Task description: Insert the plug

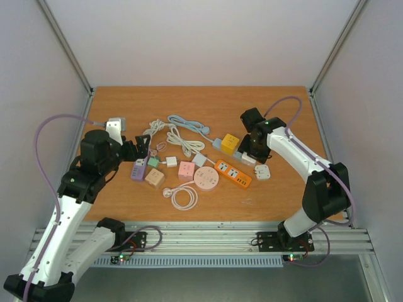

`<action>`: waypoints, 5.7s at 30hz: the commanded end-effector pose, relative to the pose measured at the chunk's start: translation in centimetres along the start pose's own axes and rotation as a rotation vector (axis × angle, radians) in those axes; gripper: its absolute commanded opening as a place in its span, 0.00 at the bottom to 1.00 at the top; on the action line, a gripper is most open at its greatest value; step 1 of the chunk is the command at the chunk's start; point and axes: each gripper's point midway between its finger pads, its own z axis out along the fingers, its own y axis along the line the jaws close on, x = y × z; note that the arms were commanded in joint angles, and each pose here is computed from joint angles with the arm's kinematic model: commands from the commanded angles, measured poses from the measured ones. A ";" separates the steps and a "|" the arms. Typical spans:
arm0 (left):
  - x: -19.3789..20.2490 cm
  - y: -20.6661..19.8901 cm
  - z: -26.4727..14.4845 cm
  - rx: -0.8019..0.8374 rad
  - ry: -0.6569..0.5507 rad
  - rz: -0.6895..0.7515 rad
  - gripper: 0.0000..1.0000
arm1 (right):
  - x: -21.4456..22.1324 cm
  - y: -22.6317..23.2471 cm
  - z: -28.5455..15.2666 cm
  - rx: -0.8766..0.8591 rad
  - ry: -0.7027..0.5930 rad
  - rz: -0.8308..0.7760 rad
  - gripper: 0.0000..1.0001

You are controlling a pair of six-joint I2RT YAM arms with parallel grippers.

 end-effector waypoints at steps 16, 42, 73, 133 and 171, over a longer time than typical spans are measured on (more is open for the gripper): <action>-1.2 0.8 -0.3 -0.052 -0.067 0.052 0.99 | -2.9 3.5 2.4 -0.081 0.111 0.063 0.45; -1.1 1.0 -0.5 -0.060 -0.072 0.055 0.99 | -2.9 3.0 4.0 -0.017 0.156 0.051 0.43; -1.1 1.6 -0.1 -0.093 -0.067 0.058 1.00 | -2.8 2.8 6.4 0.026 0.181 0.046 0.43; -0.9 1.8 0.0 -0.102 -0.063 0.057 0.99 | -2.8 2.7 5.2 -0.039 0.145 0.023 0.64; -0.8 1.9 0.3 -0.107 -0.054 0.057 0.99 | -1.8 1.3 8.7 0.015 0.179 0.012 0.49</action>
